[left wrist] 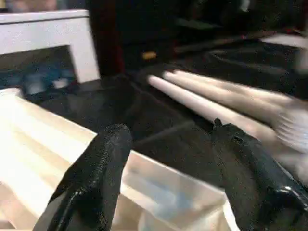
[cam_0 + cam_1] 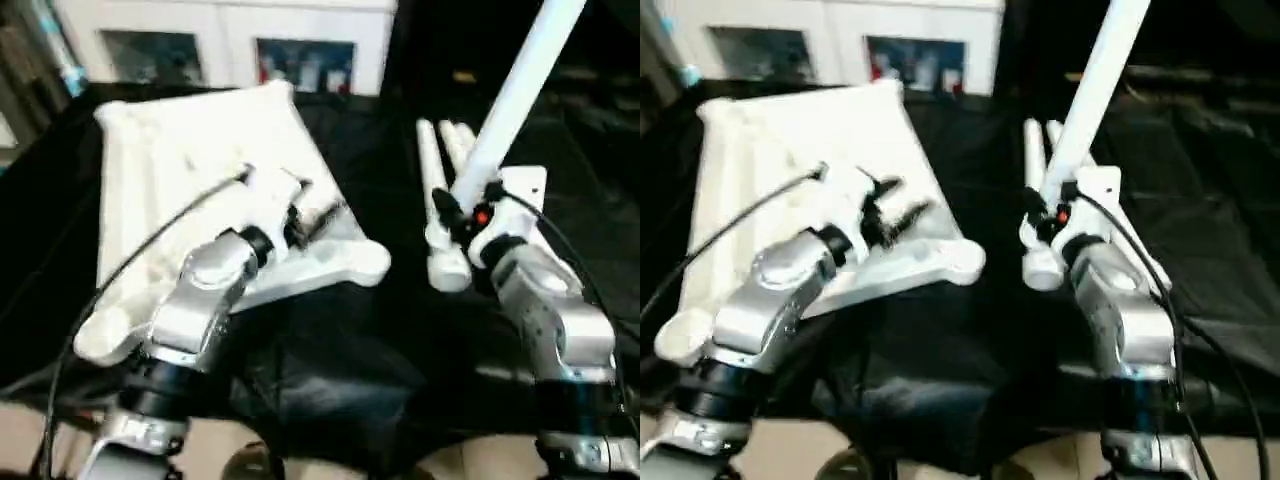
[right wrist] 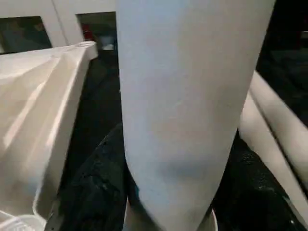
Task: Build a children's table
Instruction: Pick table leg
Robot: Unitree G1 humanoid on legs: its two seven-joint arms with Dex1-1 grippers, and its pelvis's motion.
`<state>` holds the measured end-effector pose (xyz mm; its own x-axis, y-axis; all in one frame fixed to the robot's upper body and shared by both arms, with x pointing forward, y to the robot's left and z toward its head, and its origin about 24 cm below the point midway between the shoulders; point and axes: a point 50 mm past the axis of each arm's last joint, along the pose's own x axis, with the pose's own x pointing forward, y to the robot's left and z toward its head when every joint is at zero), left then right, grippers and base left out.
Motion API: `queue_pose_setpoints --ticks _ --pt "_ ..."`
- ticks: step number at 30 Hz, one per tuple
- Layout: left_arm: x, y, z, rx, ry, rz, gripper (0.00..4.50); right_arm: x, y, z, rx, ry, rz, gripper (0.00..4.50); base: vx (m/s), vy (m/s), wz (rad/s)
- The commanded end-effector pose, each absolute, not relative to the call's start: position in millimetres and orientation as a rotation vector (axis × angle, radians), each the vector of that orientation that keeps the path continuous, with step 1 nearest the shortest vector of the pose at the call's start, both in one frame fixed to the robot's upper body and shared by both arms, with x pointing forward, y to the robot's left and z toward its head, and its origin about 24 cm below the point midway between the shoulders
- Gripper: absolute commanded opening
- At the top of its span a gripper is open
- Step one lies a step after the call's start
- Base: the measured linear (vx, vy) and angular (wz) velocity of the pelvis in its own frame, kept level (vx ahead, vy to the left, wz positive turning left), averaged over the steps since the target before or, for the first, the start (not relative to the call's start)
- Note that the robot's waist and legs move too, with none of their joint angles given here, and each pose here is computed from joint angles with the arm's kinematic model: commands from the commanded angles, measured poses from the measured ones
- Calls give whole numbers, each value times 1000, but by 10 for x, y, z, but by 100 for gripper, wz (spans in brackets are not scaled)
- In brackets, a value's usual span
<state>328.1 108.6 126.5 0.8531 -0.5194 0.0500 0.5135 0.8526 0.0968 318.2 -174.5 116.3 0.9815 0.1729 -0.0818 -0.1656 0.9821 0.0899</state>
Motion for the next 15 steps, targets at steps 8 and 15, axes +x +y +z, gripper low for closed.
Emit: queue_pose_setpoints --ticks 8,15 --pt "2896 1499 1041 -37 -135 -234 313 3002 -1692 1128 -88 70 64 190 0 0 0" --pt "2688 1620 948 1 -123 -115 313 2876 -1606 1031 -113 54 113 190 0 0 0"
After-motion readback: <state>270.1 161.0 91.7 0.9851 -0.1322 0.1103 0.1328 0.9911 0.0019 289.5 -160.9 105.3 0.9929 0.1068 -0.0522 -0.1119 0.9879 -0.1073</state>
